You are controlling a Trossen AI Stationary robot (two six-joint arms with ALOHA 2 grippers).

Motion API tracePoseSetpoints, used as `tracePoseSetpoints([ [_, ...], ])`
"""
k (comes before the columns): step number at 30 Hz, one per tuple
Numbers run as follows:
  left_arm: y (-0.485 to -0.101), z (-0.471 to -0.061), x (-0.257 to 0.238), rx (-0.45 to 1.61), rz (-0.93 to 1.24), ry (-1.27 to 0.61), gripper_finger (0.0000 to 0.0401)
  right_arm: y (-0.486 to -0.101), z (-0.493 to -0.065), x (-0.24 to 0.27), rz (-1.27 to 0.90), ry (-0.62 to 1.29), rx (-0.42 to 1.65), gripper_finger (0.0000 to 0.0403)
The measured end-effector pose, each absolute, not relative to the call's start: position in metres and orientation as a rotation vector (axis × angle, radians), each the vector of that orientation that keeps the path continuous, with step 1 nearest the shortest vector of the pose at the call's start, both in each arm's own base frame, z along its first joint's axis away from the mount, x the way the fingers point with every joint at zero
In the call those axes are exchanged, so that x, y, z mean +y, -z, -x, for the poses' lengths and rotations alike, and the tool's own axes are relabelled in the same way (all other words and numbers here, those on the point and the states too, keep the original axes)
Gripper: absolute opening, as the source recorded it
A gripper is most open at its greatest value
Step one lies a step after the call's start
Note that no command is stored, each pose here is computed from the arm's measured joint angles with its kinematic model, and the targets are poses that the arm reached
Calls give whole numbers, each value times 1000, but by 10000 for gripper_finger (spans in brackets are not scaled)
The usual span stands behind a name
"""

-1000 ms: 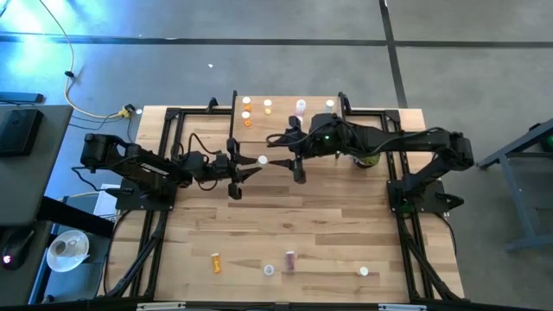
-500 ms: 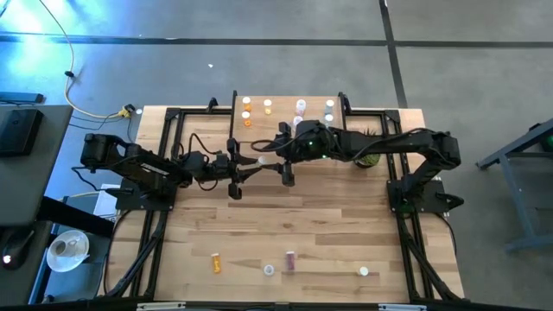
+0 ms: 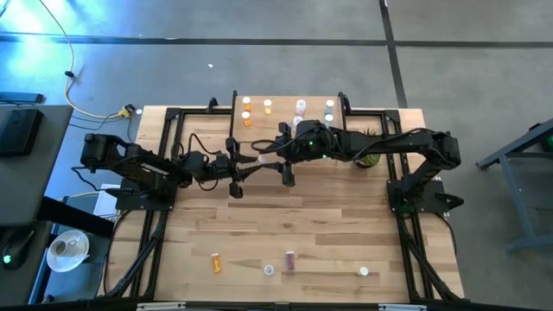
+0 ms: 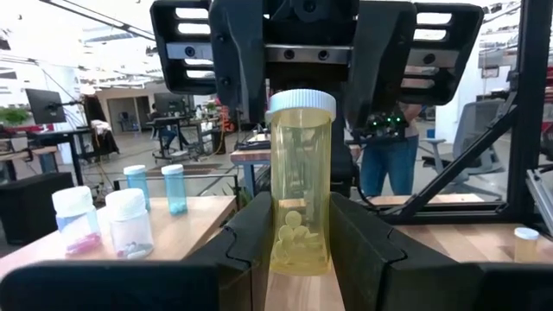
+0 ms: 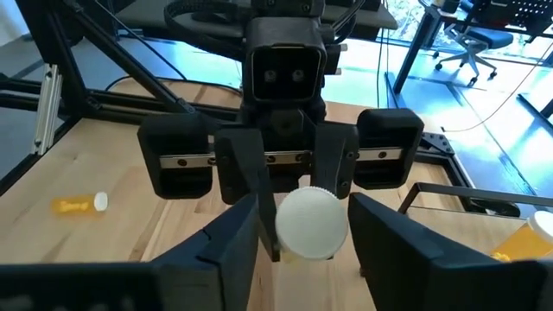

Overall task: Pick and place medicine bottles onto shelf by color
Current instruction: Put the top yellow pill bottle on the shelf aligned with the other yellow pill bottle

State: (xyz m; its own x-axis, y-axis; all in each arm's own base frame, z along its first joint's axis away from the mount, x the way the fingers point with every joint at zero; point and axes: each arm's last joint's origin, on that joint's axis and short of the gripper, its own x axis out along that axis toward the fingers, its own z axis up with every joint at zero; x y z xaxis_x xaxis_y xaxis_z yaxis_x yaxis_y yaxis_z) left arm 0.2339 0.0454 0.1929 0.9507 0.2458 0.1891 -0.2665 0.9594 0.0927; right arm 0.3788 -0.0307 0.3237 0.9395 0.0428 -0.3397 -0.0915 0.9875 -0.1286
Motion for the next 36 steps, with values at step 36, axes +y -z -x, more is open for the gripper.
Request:
tracePoseSetpoints([
  [36,-195,-232,48,-180,-113,-329,195,-330,-377,-50,144,-10,364,105],
])
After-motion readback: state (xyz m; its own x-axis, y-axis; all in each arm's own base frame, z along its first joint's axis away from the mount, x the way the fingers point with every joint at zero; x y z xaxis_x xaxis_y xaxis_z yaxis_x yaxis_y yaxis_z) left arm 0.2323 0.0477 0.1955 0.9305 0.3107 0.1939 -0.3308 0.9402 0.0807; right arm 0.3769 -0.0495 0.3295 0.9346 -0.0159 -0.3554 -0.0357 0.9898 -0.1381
